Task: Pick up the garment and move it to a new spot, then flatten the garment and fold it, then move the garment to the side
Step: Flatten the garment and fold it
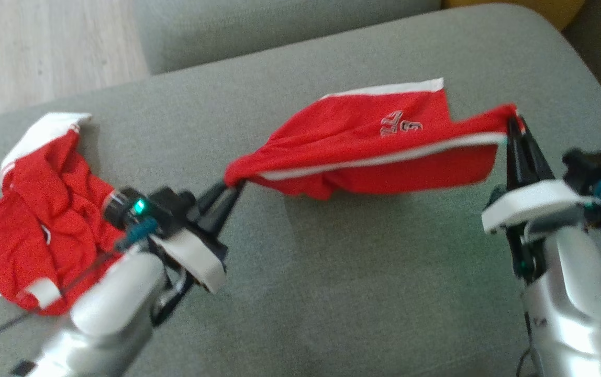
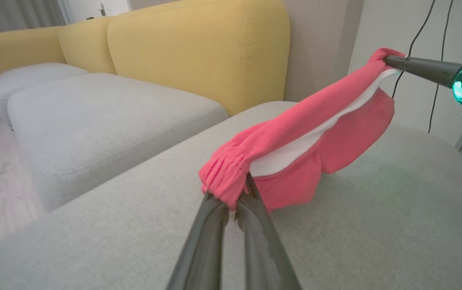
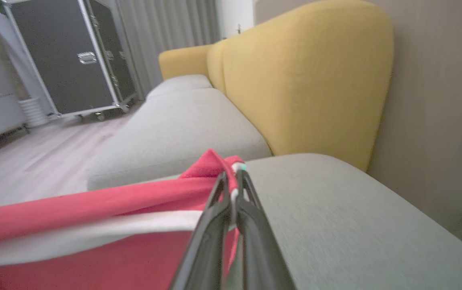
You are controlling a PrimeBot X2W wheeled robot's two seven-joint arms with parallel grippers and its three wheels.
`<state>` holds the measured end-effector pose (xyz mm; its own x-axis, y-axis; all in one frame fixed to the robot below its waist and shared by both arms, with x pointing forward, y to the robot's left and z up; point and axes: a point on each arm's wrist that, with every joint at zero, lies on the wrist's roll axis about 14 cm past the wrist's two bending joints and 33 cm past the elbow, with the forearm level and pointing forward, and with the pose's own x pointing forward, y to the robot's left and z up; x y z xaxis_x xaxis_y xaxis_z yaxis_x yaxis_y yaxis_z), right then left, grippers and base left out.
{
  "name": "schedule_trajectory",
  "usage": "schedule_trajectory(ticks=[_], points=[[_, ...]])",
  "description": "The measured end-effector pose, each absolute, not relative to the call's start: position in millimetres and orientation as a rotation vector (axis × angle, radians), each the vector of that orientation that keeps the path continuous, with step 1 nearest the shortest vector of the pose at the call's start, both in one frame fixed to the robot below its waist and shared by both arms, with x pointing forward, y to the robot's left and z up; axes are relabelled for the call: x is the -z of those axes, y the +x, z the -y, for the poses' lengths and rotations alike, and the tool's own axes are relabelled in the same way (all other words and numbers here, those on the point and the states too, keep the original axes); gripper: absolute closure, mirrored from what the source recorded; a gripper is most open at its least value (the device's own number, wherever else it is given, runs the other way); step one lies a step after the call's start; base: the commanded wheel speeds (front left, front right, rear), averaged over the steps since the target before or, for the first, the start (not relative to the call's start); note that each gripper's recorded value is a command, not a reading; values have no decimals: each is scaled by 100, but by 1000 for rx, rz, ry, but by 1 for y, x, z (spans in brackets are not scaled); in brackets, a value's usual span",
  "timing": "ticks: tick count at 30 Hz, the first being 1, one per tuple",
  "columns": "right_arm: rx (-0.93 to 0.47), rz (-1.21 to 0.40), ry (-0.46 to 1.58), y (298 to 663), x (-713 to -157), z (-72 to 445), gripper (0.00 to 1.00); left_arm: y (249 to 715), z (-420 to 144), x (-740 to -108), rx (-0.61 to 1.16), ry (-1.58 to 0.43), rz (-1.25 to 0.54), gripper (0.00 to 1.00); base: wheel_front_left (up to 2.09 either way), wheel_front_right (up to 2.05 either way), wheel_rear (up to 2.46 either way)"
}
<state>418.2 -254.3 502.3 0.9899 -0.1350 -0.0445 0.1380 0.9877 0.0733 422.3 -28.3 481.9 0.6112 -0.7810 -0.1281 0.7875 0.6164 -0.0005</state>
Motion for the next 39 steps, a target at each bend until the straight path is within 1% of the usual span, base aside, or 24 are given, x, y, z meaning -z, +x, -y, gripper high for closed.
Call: schedule_trajectory(ticks=[3,7,10,12,17,20,24,29,32,35,37,39], points=[[104,45,62,429,-542,247,100,439,19,-515,875,100,-75,100,0,0,0],[64,206,35,442,-614,238,100,461,10,-578,813,136,32,100,0,0,0],[44,334,13,445,-666,234,100,471,6,-627,773,142,134,100,0,0,0],[28,379,-2,444,-685,229,100,473,4,-648,758,153,180,100,0,0,0],[9,360,-42,441,-675,222,100,463,3,-654,760,141,185,100,0,0,0],[14,321,-42,438,-658,223,100,454,2,-639,781,141,137,100,0,0,0],[16,294,-48,438,-648,223,100,447,3,-624,806,127,78,100,0,0,0],[30,243,-62,447,-640,228,100,453,-2,-613,814,161,21,100,0,0,0],[25,196,-71,465,-634,227,100,467,1,-607,835,177,-15,100,0,0,0],[23,171,-79,493,-636,229,100,494,3,-610,840,206,-21,100,0,0,0],[25,172,-80,515,-643,231,100,518,3,-616,830,232,-3,100,0,0,0],[35,213,-92,537,-658,236,100,544,4,-625,809,248,33,100,0,0,0]])
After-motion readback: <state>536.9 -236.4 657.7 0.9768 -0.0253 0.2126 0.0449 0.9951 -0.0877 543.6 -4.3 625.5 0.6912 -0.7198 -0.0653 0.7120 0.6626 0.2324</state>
